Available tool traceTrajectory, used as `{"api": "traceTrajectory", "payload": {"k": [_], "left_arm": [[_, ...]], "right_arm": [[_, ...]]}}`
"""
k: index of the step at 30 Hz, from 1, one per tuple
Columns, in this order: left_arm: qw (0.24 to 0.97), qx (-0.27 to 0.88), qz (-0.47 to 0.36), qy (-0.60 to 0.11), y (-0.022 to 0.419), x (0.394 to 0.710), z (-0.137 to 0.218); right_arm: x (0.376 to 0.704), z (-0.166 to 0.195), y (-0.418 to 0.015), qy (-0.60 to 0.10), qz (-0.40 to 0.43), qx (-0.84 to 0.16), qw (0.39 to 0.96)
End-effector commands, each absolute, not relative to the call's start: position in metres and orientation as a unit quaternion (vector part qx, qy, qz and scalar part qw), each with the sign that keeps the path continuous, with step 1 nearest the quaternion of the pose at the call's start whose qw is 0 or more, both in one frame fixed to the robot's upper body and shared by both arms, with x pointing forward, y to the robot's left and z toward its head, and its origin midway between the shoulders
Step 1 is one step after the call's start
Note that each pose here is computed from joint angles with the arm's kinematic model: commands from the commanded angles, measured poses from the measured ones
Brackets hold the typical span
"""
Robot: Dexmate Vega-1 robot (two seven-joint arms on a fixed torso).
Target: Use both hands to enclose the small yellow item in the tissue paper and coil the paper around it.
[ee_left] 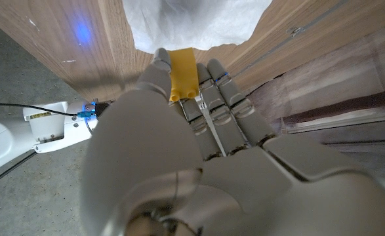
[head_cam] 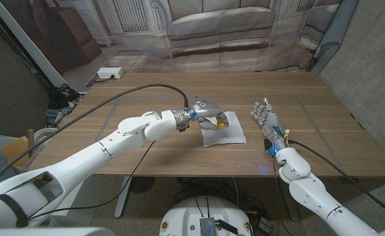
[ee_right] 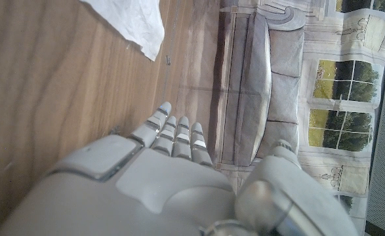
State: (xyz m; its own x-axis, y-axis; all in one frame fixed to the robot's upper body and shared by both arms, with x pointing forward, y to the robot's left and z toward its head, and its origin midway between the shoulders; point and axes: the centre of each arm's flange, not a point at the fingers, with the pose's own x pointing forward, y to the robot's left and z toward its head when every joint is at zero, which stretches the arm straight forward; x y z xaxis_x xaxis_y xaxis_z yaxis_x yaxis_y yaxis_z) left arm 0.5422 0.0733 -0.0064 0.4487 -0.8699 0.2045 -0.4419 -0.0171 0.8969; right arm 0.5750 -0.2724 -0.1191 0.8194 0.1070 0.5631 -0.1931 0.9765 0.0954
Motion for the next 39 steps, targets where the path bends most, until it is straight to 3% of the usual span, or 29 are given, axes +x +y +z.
{"api": "traceTrajectory", "payload": {"k": [1, 39], "left_arm": [[0.487, 0.704, -0.212, -0.471, 0.069, 0.550, -0.013], [0.469, 0.739, -0.221, -0.430, 0.052, 0.572, -0.026]], "right_arm": [[0.575, -0.122, -0.273, -0.283, 0.073, 0.076, 0.953], [0.573, -0.132, -0.278, -0.277, 0.066, 0.086, 0.955]]}}
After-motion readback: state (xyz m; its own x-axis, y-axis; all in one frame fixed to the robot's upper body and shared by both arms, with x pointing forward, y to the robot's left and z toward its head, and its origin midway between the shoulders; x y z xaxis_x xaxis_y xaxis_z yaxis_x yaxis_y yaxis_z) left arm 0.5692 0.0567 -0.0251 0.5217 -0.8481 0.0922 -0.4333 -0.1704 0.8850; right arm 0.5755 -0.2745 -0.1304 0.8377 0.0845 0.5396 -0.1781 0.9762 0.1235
